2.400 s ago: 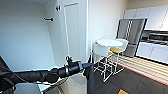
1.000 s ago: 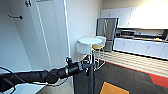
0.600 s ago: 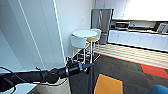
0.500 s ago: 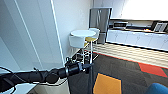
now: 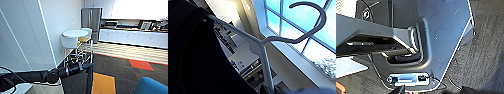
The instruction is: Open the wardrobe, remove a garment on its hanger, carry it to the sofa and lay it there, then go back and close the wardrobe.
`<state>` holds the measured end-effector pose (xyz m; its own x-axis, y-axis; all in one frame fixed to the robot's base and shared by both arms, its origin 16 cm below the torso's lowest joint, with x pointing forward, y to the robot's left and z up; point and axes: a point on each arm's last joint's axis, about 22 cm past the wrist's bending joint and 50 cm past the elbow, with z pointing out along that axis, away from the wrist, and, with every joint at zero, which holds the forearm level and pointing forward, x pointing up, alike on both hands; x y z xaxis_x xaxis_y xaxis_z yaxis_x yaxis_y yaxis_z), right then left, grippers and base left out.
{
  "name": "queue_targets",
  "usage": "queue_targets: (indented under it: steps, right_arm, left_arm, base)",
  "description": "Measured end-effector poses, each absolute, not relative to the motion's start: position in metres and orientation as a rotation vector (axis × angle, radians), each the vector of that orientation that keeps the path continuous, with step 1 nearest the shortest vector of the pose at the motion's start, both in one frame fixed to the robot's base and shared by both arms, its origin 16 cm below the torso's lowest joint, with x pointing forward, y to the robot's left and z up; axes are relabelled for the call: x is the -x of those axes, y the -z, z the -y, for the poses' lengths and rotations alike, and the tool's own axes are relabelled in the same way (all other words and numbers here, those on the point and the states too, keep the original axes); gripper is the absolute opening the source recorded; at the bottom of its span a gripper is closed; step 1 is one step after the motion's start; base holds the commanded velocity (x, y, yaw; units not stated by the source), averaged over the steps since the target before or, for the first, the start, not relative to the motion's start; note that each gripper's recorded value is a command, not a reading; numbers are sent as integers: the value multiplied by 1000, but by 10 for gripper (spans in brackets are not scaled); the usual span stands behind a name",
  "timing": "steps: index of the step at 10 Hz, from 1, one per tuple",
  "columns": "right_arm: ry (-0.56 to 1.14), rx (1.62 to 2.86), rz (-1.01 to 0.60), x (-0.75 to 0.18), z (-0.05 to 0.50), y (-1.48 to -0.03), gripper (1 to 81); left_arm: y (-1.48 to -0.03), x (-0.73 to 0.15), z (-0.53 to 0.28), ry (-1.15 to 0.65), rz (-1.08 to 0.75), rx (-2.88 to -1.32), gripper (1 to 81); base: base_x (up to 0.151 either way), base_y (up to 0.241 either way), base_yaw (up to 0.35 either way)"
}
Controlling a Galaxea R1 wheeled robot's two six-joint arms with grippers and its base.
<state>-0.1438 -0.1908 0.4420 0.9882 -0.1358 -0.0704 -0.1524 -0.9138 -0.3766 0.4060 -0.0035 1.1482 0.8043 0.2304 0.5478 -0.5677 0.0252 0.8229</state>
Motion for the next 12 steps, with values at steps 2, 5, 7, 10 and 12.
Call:
queue_targets:
  steps: [2, 5, 7, 10, 12]
  right_arm:
    - [-63, 2741, -207, 146, 190, -442, 811]
    - [-90, 2742, -212, 154, 190, -444, 811]
    - [-179, 2742, -230, 179, 191, -452, 811]
    - [-206, 2741, -238, 181, 191, -454, 811]
    - [-205, 2741, -238, 180, 191, -454, 811]
  left_arm:
    - [-1148, -405, 4, -630, 297, -1418, 10]
    - [-1138, -410, 5, -613, 283, -1420, 10]
    - [-1107, -428, 6, -565, 232, -1437, 10]
    - [-1088, -440, 7, -537, 201, -1448, 10]
    - [-1089, -440, 7, -538, 202, -1447, 10]
  base:
    - [0, 0, -204]
    - [0, 0, -205]
    - [0, 0, -206]
    - [0, 0, -207]
    - [0, 0, -206]
